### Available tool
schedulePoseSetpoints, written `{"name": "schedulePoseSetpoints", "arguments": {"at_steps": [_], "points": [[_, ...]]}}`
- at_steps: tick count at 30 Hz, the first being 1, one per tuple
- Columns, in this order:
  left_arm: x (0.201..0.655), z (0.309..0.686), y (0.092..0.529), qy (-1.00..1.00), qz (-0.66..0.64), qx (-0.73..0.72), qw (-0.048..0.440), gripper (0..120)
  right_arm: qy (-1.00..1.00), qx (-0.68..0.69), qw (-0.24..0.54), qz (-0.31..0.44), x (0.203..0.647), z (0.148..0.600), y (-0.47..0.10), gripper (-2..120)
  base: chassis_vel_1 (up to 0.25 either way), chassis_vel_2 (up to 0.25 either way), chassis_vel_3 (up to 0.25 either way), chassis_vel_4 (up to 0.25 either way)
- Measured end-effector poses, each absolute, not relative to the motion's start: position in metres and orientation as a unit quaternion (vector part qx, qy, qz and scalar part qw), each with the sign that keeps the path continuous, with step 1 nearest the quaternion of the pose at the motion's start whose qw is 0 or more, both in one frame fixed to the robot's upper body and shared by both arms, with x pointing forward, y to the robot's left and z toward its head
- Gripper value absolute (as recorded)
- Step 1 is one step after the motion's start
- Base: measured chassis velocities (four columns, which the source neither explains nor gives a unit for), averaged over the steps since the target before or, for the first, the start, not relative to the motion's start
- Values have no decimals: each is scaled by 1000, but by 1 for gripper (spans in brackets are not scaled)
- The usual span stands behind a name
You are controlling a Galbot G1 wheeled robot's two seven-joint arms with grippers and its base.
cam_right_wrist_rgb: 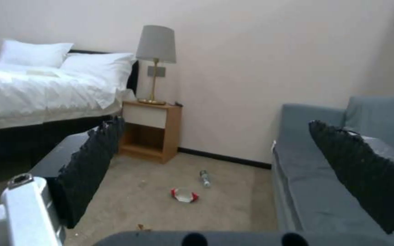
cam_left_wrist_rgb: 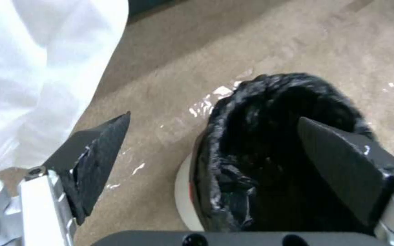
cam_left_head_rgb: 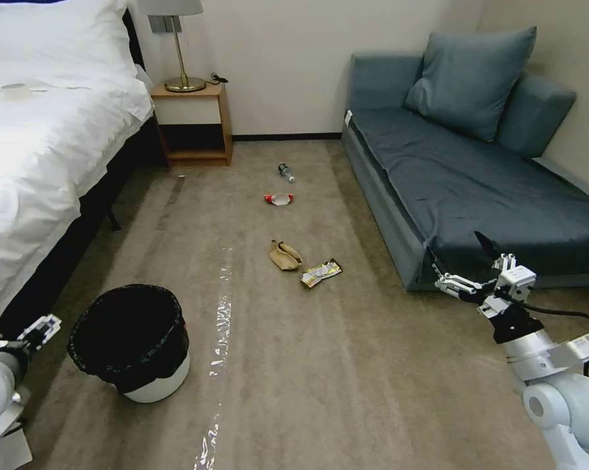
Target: Pick up the trash bin, then pick up the garbage on the floor and place it into the trash bin.
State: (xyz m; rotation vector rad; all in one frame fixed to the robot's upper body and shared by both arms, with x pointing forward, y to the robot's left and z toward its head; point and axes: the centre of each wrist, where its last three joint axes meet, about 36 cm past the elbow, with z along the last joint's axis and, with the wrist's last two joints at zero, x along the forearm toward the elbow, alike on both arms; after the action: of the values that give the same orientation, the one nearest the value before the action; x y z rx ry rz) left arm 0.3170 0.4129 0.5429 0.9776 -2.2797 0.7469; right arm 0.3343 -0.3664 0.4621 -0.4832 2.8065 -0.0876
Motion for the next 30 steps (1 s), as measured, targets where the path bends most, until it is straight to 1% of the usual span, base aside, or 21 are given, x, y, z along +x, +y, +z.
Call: {"name": "schedulePoseSetpoints", "arguments": {"at_steps": [2,9,11,14,21,30], "points": [[320,534,420,-840,285,365,281,99,974,-168,146,-32,334,463,-366,100,0,0,0,0],[325,522,426,-836,299,352,296,99,975,-167,146,-31,331,461,-362,100,0,0,0,0],[332,511,430,-833,311,338,310,98,975,-166,144,-29,330,459,-360,100,0,0,0,0],[340,503,433,-831,318,330,317,98,976,-165,142,-29,328,458,-360,100,0,0,0,0],[362,490,432,-828,322,315,334,98,977,-162,139,-32,328,456,-364,100,0,0,0,0],[374,475,435,-818,325,322,348,98,977,-161,136,-34,330,450,-366,100,0,0,0,0]]}}
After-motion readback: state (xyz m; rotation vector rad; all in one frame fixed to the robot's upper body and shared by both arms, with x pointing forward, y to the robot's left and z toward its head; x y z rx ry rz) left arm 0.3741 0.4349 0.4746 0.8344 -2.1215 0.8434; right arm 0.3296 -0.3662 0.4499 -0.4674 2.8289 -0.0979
